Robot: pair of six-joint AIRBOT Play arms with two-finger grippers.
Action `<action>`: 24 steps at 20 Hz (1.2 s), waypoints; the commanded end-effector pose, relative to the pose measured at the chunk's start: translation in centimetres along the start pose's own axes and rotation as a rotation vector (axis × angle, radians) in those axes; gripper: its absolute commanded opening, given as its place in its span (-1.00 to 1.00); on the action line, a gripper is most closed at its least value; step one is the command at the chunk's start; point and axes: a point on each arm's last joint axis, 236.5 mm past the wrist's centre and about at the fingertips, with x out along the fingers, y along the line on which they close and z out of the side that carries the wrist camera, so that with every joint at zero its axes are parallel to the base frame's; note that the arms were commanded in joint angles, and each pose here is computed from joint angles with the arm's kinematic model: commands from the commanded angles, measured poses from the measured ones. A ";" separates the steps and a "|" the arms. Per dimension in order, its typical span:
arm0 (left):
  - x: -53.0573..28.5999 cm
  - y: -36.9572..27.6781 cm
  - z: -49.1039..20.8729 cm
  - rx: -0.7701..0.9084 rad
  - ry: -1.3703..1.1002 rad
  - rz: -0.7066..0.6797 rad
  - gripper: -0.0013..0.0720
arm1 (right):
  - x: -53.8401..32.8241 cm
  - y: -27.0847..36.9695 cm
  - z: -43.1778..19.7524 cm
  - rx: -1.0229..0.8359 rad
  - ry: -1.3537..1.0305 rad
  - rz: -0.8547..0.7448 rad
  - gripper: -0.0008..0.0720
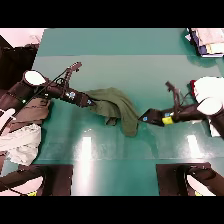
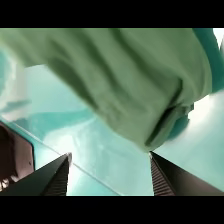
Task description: Fold the shirts.
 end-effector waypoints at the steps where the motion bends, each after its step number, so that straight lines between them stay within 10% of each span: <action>1: -0.2 -0.1 0.0 0.000 0.007 0.005 -0.89 | 3.2 -2.1 -0.8 0.067 -0.078 0.005 0.54; 7: -0.2 -0.2 -0.2 0.000 0.017 -0.001 -0.89 | 7.7 -2.4 -2.4 0.030 0.004 -0.049 0.54; 10: -0.3 -0.6 -0.8 0.000 0.043 -0.015 -0.89 | 9.9 -1.8 -2.3 -0.007 0.053 -0.067 0.00; 12: -0.4 -0.5 -2.1 0.013 0.100 -0.011 -0.89 | 10.5 -1.0 -2.1 -0.074 0.080 -0.061 -0.91; 24: -22.0 -2.4 6.3 0.194 -0.219 0.341 -0.89 | -19.2 2.1 9.1 -0.196 -0.528 -0.281 -0.91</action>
